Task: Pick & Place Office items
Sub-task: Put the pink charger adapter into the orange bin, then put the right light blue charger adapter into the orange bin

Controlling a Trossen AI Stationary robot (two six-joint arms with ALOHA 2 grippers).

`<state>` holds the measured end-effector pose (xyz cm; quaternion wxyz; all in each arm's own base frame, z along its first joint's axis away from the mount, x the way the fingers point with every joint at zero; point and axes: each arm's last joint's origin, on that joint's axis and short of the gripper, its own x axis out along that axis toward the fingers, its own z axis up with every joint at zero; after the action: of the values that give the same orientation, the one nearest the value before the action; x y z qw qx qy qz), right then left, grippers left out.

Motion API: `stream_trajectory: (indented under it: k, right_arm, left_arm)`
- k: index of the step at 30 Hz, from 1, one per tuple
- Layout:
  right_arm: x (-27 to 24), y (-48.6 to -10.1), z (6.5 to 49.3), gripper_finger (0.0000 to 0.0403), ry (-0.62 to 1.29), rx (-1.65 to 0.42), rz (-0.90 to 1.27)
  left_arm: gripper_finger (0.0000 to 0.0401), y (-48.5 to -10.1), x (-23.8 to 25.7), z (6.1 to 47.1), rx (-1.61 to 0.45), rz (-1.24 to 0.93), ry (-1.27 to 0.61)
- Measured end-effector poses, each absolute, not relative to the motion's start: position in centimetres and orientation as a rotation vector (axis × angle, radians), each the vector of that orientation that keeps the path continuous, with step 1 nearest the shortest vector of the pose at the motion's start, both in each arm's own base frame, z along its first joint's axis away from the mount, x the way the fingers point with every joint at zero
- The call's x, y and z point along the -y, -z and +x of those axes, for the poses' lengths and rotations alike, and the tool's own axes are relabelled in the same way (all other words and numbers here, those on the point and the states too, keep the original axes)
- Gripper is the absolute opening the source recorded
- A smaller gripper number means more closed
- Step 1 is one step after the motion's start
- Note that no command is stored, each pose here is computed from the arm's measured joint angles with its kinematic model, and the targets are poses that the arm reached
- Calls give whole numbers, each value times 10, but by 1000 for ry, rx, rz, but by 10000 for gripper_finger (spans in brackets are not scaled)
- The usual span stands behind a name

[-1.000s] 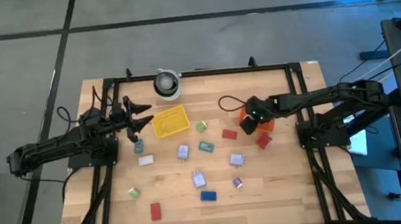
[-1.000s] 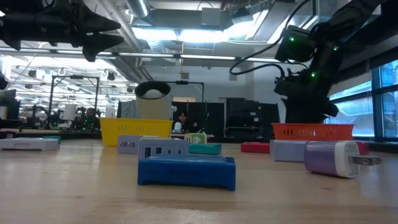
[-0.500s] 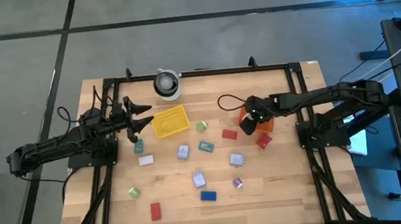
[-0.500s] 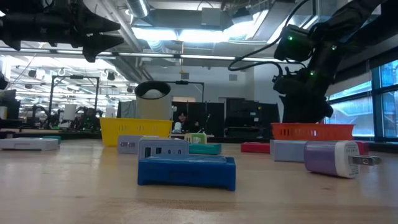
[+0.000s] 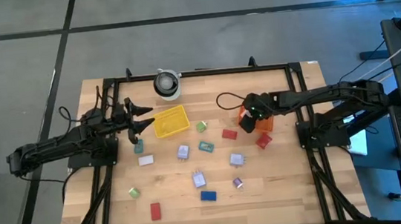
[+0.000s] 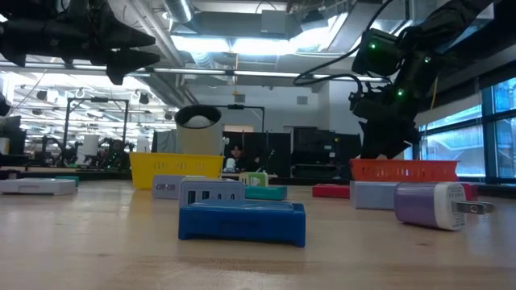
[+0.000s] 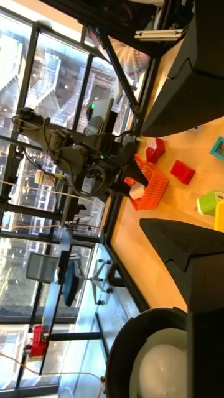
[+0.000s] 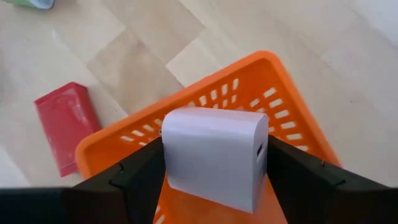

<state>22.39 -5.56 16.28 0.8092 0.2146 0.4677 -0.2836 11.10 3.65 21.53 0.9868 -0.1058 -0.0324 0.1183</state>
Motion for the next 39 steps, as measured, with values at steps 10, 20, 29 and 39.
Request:
stream_trajectory:
  k: [10, 20, 29, 39]
  right_arm:
    - [57, -162, 223, 306, 613, -1005, 504]
    - [58, -165, 222, 299, 646, -984, 504]
    - [54, -227, 226, 263, 699, -957, 413]
    - [7, -270, 233, 263, 515, -919, 422]
  left_arm:
    - [222, -215, -36, 111, 65, -213, -237]
    - [222, -215, -36, 111, 65, -212, -238]
    - [222, -215, -37, 111, 67, -212, -249]
    - [222, -215, -37, 111, 63, -217, -248]
